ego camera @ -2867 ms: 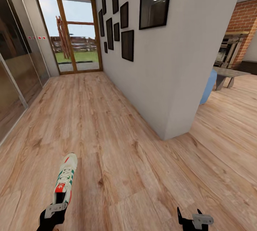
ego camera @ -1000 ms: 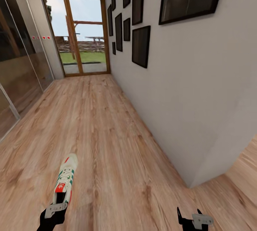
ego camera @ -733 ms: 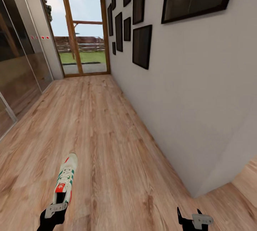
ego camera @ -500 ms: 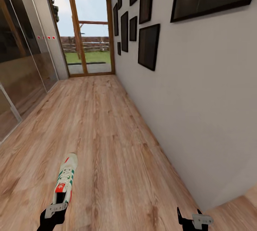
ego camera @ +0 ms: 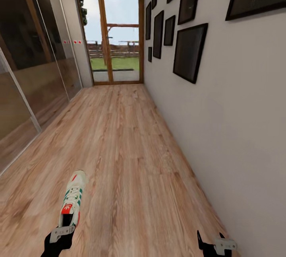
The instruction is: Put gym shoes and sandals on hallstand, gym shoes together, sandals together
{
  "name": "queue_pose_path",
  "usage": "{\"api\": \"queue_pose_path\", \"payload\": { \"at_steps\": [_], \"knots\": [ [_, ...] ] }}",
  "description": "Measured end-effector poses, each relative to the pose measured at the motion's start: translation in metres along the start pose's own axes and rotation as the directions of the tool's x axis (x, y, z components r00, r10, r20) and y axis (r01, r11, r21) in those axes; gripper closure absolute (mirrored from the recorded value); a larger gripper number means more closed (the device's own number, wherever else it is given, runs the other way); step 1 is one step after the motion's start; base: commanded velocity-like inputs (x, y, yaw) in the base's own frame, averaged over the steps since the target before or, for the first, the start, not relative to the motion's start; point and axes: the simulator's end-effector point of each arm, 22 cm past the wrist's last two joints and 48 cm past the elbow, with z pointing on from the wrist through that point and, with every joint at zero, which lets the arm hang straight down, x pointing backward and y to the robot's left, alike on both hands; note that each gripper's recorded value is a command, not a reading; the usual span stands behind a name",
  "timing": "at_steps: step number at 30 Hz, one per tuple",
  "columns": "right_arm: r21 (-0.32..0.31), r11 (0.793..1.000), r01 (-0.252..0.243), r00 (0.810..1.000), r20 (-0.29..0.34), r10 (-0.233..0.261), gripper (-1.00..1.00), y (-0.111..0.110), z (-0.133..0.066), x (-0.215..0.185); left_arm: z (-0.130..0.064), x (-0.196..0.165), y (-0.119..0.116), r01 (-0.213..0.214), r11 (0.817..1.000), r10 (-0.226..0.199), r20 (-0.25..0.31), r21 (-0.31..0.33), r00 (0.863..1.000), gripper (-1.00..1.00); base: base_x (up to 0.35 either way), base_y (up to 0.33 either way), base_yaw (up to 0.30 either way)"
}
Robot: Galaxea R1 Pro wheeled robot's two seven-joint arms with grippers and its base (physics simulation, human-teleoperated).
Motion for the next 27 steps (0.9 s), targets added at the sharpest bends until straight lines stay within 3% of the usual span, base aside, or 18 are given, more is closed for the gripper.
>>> {"api": "queue_pose_path", "payload": {
  "at_steps": [16, 27],
  "knots": [
    [0.001, 1.0, 0.0, 1.0, 0.0, 0.0, -1.0, -0.0001, 0.0001, 0.0, -0.0001, 0.0002, 0.0004, 0.0, 1.0, 0.0, 0.0, -0.001, 1.0, 1.0, 0.309, 0.15, 0.239],
    [0.002, 1.0, -0.001, 1.0, 0.001, 0.001, -1.0, -0.0004, 0.0003, -0.0005, 0.0002, -0.0004, 0.0003, 0.0, 1.0, 0.0, 0.001, 0.0, 1.0, 1.0, 0.26, 0.222, 0.037]
  ]
}}
